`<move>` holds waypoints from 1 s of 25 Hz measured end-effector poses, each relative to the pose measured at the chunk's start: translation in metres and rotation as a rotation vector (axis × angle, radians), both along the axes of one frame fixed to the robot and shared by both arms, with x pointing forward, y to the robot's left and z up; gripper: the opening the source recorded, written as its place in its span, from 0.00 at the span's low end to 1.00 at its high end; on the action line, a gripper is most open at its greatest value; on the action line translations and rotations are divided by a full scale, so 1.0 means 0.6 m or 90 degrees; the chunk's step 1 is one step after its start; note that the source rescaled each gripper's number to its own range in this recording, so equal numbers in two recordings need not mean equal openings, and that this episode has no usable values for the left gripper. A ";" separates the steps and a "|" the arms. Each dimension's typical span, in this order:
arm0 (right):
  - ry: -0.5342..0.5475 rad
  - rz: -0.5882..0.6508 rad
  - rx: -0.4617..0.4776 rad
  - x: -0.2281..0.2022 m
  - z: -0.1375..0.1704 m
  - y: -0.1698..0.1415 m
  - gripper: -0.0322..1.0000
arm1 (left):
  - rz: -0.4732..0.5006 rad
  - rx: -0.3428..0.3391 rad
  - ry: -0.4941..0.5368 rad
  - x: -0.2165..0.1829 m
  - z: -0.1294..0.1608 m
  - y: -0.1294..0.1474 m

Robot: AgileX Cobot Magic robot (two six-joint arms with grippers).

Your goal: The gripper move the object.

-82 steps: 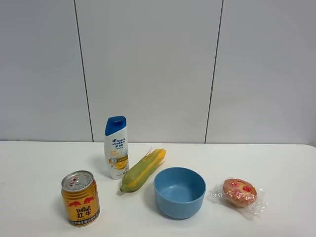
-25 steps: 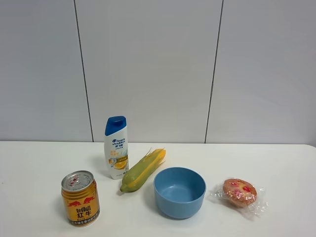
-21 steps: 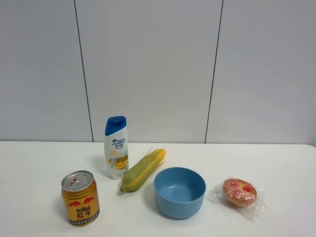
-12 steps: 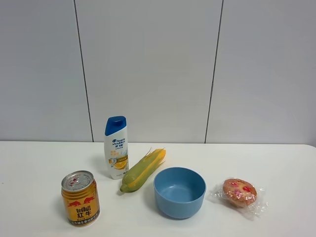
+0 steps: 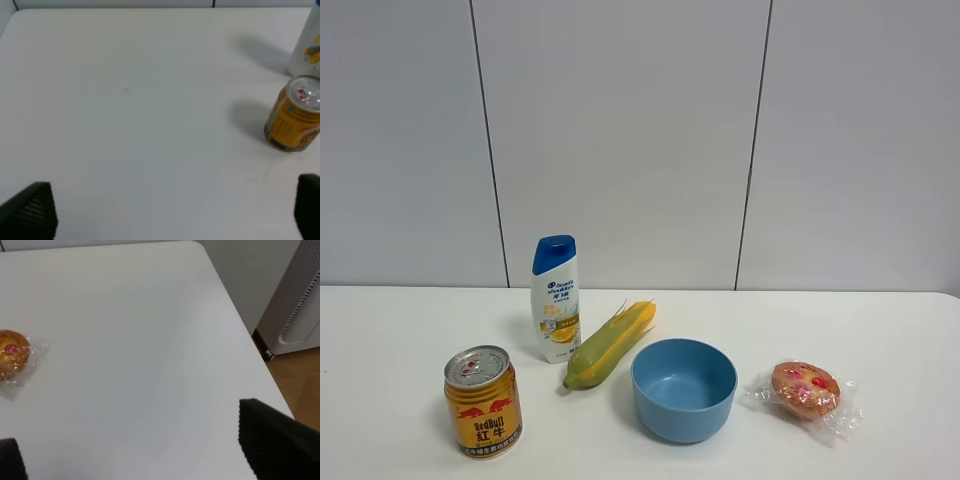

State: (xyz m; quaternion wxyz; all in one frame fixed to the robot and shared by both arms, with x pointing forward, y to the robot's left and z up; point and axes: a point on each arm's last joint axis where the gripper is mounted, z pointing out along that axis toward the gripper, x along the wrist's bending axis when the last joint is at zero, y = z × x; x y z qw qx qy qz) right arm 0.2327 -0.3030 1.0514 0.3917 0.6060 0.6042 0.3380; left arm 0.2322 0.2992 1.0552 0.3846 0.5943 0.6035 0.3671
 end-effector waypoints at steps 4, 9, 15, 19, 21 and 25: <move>0.000 0.000 0.000 0.000 0.000 0.000 0.59 | 0.000 0.000 0.000 0.000 0.000 0.000; 0.000 0.000 0.000 0.000 0.000 0.000 0.59 | 0.000 0.000 0.000 0.000 0.000 0.000; 0.000 0.000 0.000 0.000 0.000 0.000 0.59 | 0.000 -0.001 0.000 0.000 0.000 0.000; 0.000 0.000 0.000 0.000 0.000 0.000 0.59 | 0.000 -0.001 0.000 0.000 0.000 0.000; 0.000 0.000 0.000 0.000 0.000 0.000 0.59 | 0.000 -0.001 0.000 0.000 0.000 0.000; 0.000 0.000 0.000 0.000 0.000 0.000 0.59 | 0.000 0.000 0.000 0.000 0.000 0.000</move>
